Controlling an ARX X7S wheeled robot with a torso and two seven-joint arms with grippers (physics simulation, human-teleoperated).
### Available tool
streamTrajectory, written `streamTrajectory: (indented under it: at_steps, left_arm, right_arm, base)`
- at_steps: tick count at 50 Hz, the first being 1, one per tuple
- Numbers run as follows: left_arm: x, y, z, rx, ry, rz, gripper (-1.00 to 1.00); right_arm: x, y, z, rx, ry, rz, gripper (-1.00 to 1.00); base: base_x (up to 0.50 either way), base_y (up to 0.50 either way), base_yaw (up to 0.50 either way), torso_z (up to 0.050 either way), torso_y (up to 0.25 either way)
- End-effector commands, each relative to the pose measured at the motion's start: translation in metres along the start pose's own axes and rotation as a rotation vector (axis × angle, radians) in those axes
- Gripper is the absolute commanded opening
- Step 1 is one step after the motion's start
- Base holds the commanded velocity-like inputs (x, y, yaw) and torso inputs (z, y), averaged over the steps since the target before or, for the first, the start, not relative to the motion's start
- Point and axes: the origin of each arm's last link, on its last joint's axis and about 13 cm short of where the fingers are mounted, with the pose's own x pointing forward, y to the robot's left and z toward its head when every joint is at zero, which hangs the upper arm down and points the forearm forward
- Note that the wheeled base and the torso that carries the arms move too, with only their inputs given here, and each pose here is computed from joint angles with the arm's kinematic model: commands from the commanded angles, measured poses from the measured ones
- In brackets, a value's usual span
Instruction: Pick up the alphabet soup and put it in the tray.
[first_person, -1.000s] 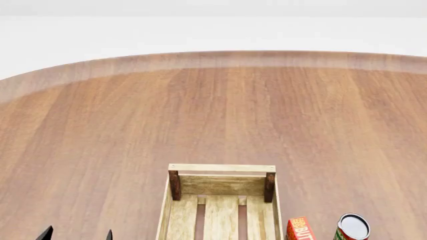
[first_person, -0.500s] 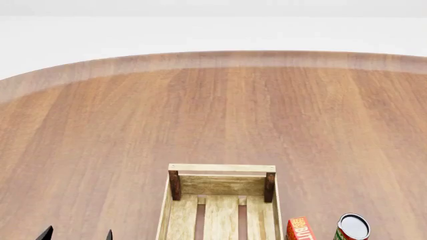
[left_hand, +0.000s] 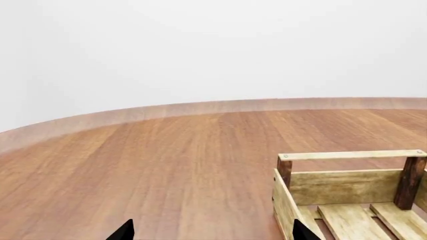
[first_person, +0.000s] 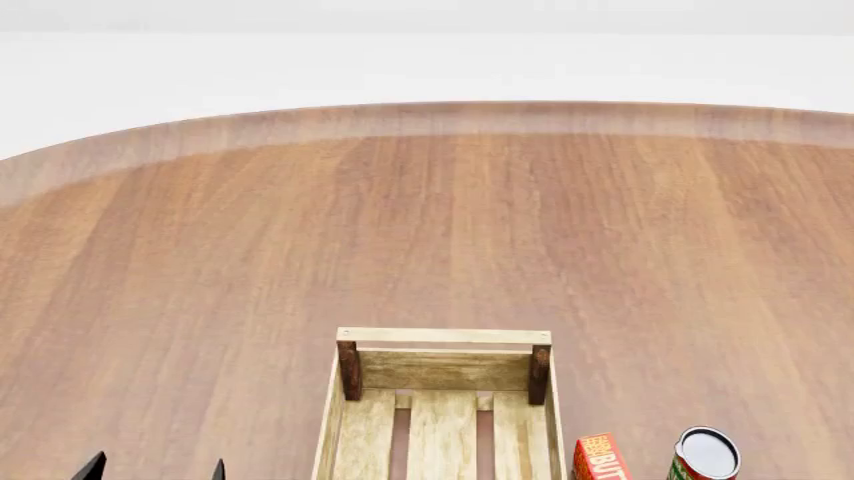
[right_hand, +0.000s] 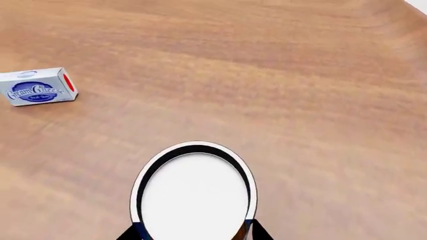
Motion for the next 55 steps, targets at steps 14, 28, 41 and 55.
streamTrajectory:
  at_steps: [14, 28, 41, 55]
  left_arm:
    - [0.0, 0.001, 0.0, -0.001, 0.0, 0.002, 1.0]
    - [0.0, 0.0, 0.0, -0.001, 0.0, 0.003, 1.0]
    - [0.0, 0.001, 0.0, -0.004, 0.0, 0.004, 1.0]
    - [0.0, 0.0, 0.0, -0.003, 0.003, 0.002, 1.0]
  right_arm:
    - [-0.025, 0.008, 0.028, -0.002, -0.173, 0.138, -1.0]
    - [-0.045, 0.018, 0.048, -0.003, -0.219, 0.253, -1.0]
    - [-0.064, 0.032, 0.06, -0.021, -0.248, 0.347, -1.0]
    - [-0.079, 0.046, 0.065, -0.025, -0.253, 0.442, -1.0]
  base:
    - [0.0, 0.0, 0.0, 0.0, 0.001]
    - [0.0, 0.0, 0.0, 0.0, 0.0]
    - [0.0, 0.0, 0.0, 0.0, 0.001]
    - [0.0, 0.0, 0.0, 0.0, 0.0]
